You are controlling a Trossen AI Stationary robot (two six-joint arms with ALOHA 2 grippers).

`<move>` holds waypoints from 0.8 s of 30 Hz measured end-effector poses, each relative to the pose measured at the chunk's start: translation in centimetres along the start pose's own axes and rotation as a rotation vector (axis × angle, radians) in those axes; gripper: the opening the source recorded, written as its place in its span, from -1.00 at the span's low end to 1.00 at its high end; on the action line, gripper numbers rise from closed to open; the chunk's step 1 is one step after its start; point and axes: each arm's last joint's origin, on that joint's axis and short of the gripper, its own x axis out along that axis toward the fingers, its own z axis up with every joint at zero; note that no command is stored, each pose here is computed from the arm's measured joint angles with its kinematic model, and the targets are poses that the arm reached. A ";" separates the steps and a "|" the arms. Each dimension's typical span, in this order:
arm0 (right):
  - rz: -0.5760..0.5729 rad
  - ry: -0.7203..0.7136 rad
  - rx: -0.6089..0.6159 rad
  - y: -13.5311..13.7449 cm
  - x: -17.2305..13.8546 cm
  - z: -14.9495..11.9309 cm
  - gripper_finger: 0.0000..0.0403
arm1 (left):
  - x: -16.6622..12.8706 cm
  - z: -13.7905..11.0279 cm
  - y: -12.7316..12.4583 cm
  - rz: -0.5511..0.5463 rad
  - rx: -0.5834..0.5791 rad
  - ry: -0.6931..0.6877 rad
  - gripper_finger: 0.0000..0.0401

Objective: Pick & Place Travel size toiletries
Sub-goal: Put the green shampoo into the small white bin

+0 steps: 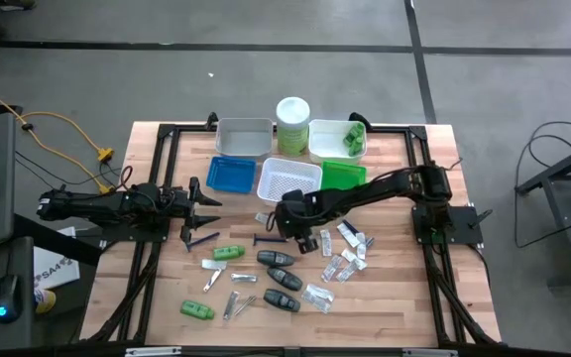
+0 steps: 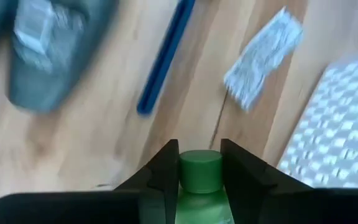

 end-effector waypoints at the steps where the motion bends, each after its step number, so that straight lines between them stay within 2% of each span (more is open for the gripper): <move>1: -0.003 -0.007 0.013 -0.1 -0.5 0.2 -0.56 | 0.0 0.0 0.0 0.000 0.000 0.000 -0.06; 8: -0.090 -0.088 0.108 -0.7 -6.5 0.6 -0.56 | 0.0 0.0 0.0 0.000 0.000 0.000 -0.06; 14: -0.184 -0.171 0.181 -1.7 -12.8 -0.4 -0.56 | 0.0 0.0 0.0 0.000 0.000 0.000 -0.06; 19: -0.372 -0.173 0.316 -2.9 -15.7 -3.8 -0.56 | 0.0 0.0 0.0 0.000 0.000 0.000 -0.06; 24: -0.533 -0.310 0.505 -4.2 -16.1 -8.6 -0.56 | 0.0 0.0 0.0 0.000 0.000 0.000 -0.06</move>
